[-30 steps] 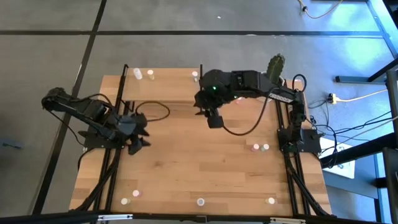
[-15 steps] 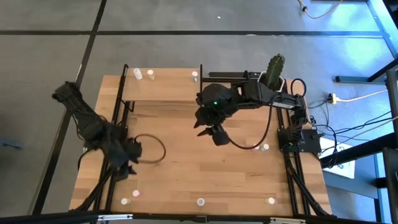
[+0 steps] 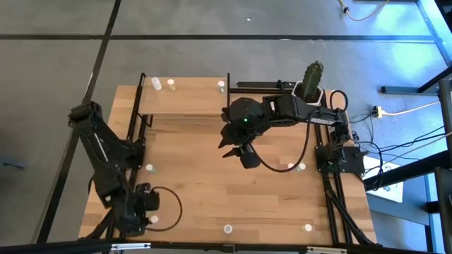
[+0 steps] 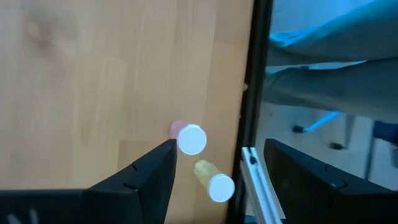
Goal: Pick and place medicine bottles onto shelf by color
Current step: Put the bottom pink pill bottle on the shelf
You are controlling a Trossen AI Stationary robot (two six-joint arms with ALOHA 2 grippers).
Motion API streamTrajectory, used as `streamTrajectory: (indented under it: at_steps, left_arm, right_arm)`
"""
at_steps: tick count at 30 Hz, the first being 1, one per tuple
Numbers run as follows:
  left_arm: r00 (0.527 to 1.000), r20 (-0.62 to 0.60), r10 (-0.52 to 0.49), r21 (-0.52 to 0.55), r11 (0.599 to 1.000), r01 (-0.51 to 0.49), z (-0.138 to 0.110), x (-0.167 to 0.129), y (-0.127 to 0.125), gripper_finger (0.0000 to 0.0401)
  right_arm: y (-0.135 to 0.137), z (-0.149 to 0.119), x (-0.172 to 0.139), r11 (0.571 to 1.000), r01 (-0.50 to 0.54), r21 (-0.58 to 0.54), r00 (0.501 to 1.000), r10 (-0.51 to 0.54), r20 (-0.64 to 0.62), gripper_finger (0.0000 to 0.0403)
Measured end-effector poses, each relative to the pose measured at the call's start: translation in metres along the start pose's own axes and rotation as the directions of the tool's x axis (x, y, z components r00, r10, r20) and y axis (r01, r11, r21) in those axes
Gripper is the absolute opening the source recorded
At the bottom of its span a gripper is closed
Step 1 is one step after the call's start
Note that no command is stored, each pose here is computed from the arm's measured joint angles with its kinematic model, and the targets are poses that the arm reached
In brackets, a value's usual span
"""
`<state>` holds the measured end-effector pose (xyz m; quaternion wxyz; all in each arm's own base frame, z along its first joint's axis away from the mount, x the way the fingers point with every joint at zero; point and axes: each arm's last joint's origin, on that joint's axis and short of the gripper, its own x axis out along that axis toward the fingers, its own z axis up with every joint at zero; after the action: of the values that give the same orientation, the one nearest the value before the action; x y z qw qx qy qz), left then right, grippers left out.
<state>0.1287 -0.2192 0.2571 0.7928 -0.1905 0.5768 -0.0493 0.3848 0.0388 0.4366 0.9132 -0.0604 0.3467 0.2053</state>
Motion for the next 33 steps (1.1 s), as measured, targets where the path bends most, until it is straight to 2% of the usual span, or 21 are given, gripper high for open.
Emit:
streamTrajectory:
  at_steps: [11, 28, 33]
  left_arm:
    - [0.993, -0.028, 0.119, 0.041, 0.992, -0.118, -0.009, 0.035, -0.007, 0.0235]
    - [0.98, -0.044, 0.192, 0.026, 0.981, -0.191, -0.024, 0.064, -0.013, 0.0235]
    - [0.978, -0.006, 0.209, 0.002, 0.978, -0.209, -0.023, 0.066, -0.012, 0.0235]
  right_arm:
    - [-0.001, 0.002, 0.0, 1.0, 0.005, -0.005, 1.0, -0.005, 0.016, 0.0158]
    - [-0.001, 0.002, 0.0, 1.0, 0.006, -0.007, 1.0, -0.006, 0.015, 0.0158]
    - [-0.001, 0.001, 0.0, 1.0, 0.005, -0.008, 1.0, -0.005, 0.015, 0.0158]
